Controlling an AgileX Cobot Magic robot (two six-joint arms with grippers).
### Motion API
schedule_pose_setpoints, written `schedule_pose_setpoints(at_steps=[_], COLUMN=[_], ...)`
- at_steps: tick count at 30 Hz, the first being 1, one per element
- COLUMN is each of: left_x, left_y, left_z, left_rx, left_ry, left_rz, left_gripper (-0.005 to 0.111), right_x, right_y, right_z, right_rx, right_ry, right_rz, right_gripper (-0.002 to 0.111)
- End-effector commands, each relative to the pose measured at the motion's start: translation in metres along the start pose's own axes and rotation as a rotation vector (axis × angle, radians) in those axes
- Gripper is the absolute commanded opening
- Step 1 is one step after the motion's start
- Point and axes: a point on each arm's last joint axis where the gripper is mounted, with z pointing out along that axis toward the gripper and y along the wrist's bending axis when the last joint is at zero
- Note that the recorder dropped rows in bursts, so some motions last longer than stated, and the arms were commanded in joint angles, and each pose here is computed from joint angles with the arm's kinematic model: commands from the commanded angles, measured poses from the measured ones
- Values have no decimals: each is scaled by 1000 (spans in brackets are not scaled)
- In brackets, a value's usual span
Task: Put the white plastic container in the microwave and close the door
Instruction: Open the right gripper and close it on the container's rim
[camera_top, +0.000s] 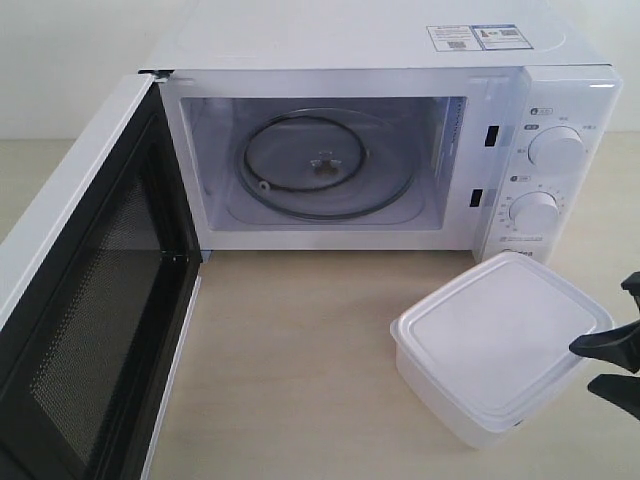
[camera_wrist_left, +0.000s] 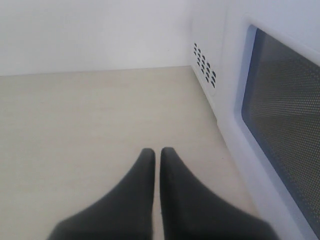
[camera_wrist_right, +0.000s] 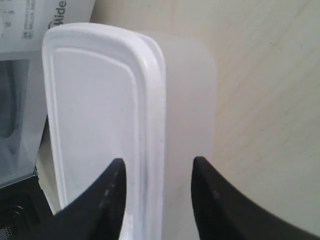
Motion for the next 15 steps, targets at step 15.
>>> schedule_pose_setpoints(at_steps=[15], left_x=[1], left_y=[0], left_z=[0], left_rx=[0], left_ry=[-2], left_rz=[-16], left_gripper=[4], right_x=[7], right_y=[14], right_z=[12], right_rx=[48], right_ry=[28], right_rz=[-56], right_gripper=[41])
